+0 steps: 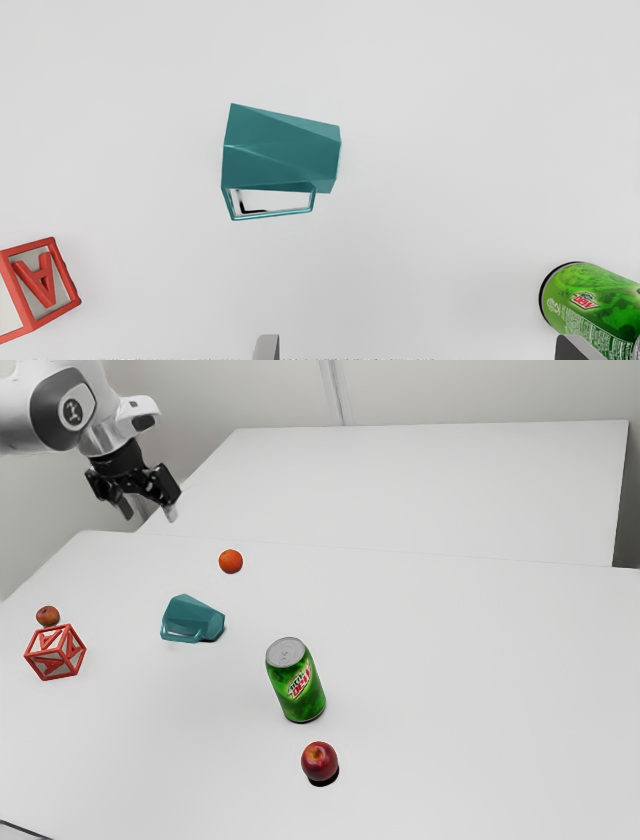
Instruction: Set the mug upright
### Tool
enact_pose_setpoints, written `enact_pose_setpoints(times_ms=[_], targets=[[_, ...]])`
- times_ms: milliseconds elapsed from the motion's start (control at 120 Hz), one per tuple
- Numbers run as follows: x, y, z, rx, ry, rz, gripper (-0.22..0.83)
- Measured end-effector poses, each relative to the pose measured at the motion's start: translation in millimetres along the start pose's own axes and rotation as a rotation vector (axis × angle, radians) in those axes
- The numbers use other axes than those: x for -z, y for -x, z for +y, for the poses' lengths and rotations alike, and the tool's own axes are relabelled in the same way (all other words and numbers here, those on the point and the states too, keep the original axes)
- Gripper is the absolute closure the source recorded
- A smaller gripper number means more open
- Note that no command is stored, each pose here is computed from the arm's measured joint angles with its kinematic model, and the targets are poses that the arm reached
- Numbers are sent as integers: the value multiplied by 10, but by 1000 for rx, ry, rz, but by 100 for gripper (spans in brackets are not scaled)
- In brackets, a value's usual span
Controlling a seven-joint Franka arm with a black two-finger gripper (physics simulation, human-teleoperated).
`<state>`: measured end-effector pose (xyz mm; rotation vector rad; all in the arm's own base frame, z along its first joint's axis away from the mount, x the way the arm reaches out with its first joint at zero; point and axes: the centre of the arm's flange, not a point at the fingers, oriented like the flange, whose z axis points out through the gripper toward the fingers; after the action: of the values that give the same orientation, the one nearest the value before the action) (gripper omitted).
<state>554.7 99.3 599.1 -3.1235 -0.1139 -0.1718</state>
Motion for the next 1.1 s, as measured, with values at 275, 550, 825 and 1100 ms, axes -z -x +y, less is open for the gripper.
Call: enact_pose_setpoints(times_ms=[275, 550, 825, 1100], targets=[[-820, 56, -1049, 241, 204, -154, 0], [-1682, -3, -1883, 354, 358, -232, 0], [-2215, -322, -2029, 284, 445, -217, 0], [-2625, -505, -1976, 251, 562, -186, 0]])
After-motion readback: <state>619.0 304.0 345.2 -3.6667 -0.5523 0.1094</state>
